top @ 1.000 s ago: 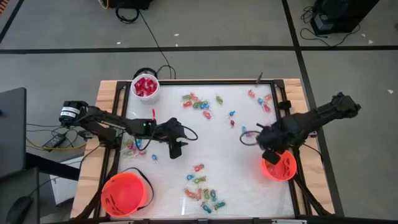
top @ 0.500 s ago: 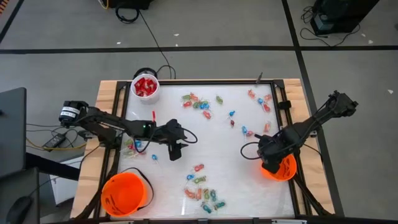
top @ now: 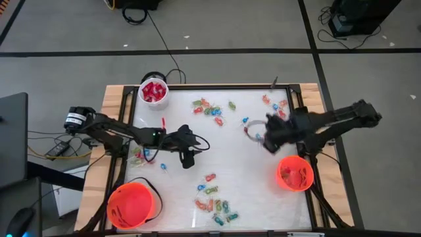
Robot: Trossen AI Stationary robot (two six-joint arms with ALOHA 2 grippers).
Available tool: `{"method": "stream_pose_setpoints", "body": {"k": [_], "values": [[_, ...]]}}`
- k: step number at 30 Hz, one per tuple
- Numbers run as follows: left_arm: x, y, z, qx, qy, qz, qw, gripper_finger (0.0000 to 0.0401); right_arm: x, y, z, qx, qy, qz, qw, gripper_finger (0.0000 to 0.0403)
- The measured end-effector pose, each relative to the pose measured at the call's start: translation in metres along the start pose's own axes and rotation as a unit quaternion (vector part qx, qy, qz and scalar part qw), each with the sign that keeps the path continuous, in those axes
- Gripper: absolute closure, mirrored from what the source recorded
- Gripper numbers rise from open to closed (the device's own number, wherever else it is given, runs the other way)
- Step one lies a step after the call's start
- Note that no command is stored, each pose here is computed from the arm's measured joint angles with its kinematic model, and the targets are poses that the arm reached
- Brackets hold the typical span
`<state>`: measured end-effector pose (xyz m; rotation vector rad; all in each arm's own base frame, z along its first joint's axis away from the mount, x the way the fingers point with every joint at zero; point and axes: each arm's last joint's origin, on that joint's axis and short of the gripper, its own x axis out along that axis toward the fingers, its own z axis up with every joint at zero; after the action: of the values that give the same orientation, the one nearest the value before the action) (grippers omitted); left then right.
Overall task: Sort candy by brand, put in halloween buckets
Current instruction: Put the orange candy into the right orange bucket
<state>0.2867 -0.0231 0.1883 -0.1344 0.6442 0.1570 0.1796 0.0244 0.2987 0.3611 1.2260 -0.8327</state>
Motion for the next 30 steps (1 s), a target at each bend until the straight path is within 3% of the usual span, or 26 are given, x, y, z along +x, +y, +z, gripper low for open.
{"method": "stream_pose_setpoints", "body": {"k": [5,14,19,24,30], "values": [[0.021,-0.001,-0.011,0.005,0.015,0.004,1.0,0.0225,0.034,-0.028,0.033,0.061,-0.006,-0.073,0.995,0.0304],[0.044,0.003,-0.025,0.014,0.042,0.005,0.999,0.0225,0.103,-0.067,0.095,0.055,-0.014,-0.031,0.998,0.0304],[0.026,0.01,-0.018,0.012,0.059,0.018,0.998,0.0225,0.141,-0.091,0.114,0.061,0.019,-0.045,0.997,0.0293],[-0.001,0.016,-0.007,0.022,0.042,0.069,0.997,0.0225,0.185,-0.107,0.121,0.066,0.08,-0.067,0.992,0.0292],[-0.007,0.014,0.001,0.02,0.013,0.063,0.998,0.0225,0.21,-0.116,0.122,0.066,0.108,-0.094,0.987,0.0292]]}}
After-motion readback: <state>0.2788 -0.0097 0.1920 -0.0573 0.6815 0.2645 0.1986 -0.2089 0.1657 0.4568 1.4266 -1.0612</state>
